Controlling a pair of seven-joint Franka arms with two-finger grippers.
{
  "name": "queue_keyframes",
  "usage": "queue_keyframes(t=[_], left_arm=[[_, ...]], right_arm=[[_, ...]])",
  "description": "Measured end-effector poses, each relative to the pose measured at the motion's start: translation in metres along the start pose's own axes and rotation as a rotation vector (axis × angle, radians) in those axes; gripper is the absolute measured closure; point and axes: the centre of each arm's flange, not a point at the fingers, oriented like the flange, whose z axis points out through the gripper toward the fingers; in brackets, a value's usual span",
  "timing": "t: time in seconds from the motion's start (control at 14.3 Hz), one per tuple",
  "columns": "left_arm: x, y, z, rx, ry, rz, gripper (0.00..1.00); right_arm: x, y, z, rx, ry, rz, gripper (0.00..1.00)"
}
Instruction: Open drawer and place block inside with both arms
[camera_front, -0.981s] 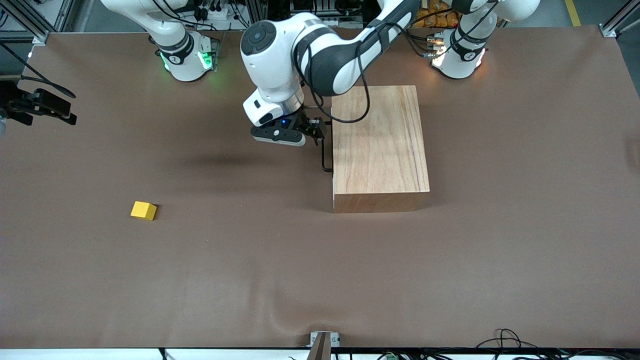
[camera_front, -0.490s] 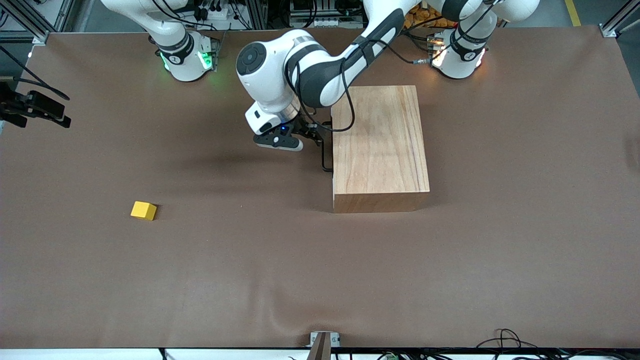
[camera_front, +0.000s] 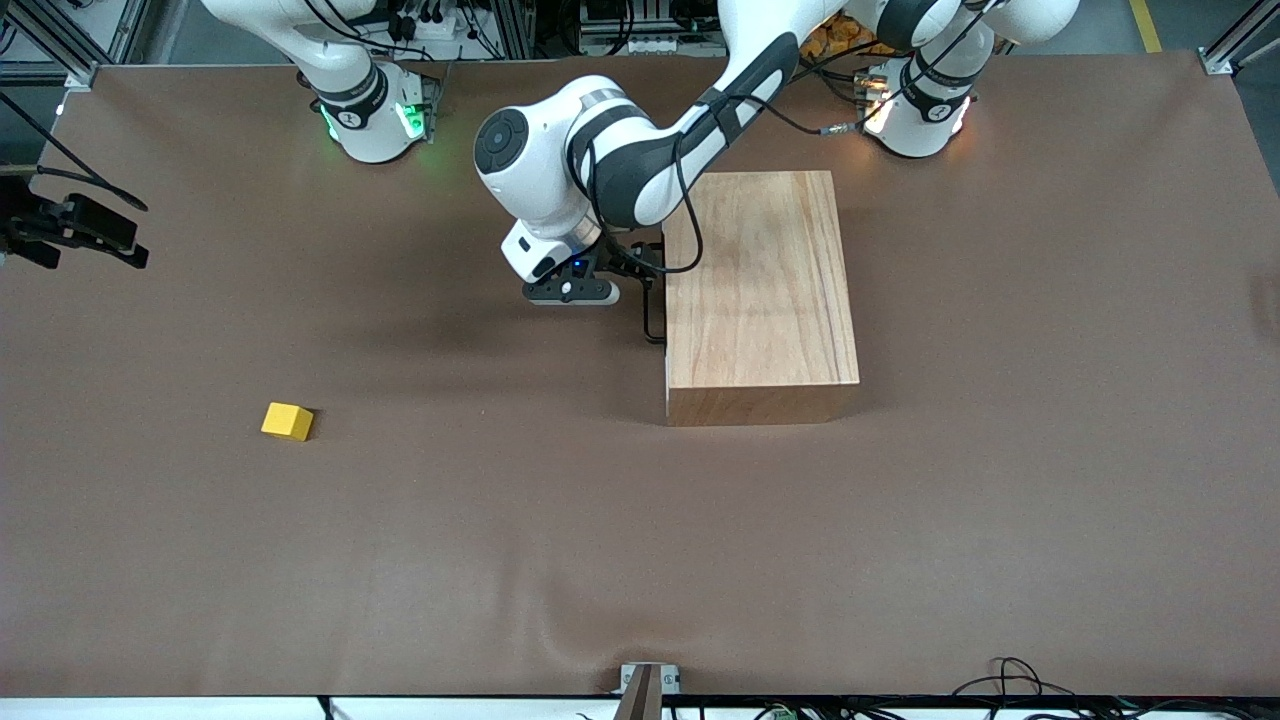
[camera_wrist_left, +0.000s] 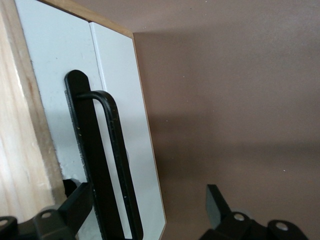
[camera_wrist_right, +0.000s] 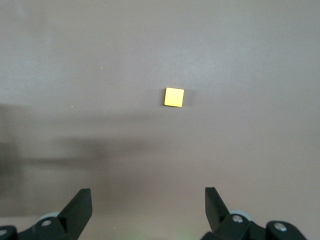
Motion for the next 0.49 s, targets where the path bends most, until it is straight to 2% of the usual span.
queue_keyframes(t=[0.28,0.49], left_arm=[[0.001,0.004,0.016,0.018,-0.016,0.003,0.0],[0.001,0.009,0.031,0.034,-0.03,0.007,0.0]], right_arm=[[-0.006,0.001,0.003,0.002,-0.049,0.003,0.0],[-0.007,0.002,0.003,0.003,-0.051,0.005,0.0]])
